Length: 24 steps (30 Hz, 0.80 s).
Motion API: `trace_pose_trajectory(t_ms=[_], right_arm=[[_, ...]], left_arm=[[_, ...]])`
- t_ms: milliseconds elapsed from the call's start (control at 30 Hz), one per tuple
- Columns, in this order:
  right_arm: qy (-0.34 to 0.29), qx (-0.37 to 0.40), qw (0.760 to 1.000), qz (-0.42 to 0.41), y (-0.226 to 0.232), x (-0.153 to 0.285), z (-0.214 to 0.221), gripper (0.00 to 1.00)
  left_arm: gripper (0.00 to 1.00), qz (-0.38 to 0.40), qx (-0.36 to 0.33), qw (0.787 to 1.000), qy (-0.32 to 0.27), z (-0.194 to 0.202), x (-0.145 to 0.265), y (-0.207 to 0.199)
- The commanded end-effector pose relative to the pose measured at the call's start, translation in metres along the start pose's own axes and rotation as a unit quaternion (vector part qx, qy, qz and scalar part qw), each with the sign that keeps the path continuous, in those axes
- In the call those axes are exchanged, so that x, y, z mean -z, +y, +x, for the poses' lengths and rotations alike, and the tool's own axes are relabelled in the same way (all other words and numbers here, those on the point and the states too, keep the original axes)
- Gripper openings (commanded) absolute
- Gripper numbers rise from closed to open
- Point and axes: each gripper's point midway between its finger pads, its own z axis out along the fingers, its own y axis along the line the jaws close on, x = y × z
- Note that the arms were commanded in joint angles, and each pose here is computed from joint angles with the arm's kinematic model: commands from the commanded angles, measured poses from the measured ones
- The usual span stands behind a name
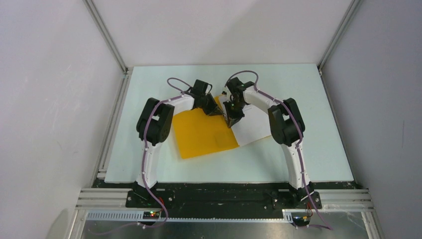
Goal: Put the files into the folder
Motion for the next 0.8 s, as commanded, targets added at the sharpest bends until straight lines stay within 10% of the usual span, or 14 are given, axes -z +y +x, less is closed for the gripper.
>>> trace_pose_trajectory(t_ms=[0,167,267,533,767], right_arm=[[0.016,0.004,0.998,-0.069,0.015,-0.031,0.0,0.12],[-0.015,0.007,0.992,-0.125,0.043,0.019,-0.023,0.29],[-0.043,-0.003,0.991,-0.123,0.032,0.056,-0.037,0.37],[-0.064,-0.041,0.993,-0.086,-0.03,0.087,-0.03,0.48],[-0.119,-0.03,0.989,-0.076,-0.072,0.124,-0.031,0.56]], left_arm=[[0.16,-0.017,0.021,0.999,0.017,0.013,-0.014,0.017],[0.21,0.003,0.001,1.0,0.009,0.003,-0.001,0.006],[0.42,0.047,-0.055,0.997,-0.011,-0.016,0.022,-0.027],[0.66,0.147,-0.209,0.961,-0.106,-0.067,0.149,-0.094],[0.84,-0.028,-0.172,0.965,-0.194,-0.109,0.214,0.047]])
